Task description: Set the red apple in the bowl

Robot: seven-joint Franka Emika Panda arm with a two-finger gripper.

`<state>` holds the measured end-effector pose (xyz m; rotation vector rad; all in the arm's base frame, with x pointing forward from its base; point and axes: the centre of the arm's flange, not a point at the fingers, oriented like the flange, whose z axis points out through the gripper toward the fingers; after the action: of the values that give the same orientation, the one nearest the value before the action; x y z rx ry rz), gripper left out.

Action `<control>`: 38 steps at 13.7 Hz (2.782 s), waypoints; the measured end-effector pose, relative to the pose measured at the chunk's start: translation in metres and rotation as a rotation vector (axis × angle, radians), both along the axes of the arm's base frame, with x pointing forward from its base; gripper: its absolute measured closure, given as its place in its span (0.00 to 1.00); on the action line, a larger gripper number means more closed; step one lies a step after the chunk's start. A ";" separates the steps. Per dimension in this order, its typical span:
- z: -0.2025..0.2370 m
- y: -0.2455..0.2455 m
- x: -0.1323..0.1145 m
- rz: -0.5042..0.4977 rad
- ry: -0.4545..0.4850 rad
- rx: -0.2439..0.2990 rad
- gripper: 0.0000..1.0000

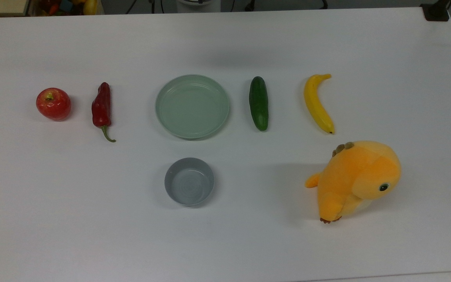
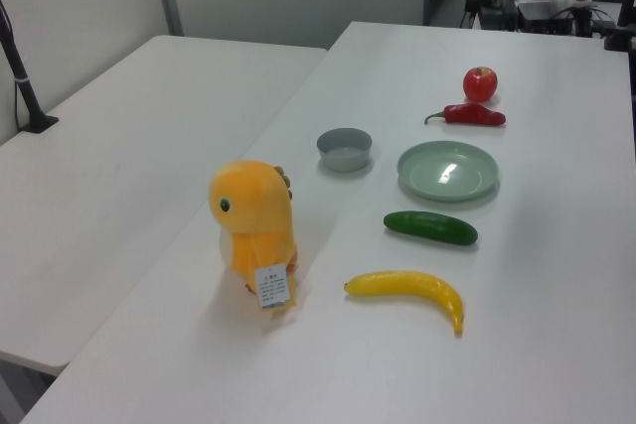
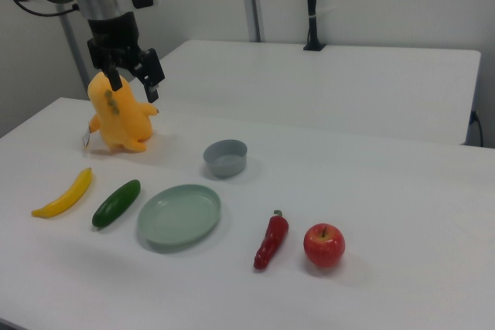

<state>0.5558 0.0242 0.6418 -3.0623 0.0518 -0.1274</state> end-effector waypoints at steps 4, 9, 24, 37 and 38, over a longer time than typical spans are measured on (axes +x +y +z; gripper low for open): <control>0.000 0.000 0.000 0.000 0.001 0.000 0.00; -0.002 0.000 0.001 0.004 0.003 -0.001 0.00; -0.022 -0.002 0.008 0.192 0.027 -0.017 0.00; -0.046 -0.197 0.043 0.073 -0.028 -0.118 0.00; -0.058 -0.212 0.047 0.075 -0.026 -0.127 0.00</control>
<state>0.6030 -0.1882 0.5838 -3.1827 -0.0761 -0.1726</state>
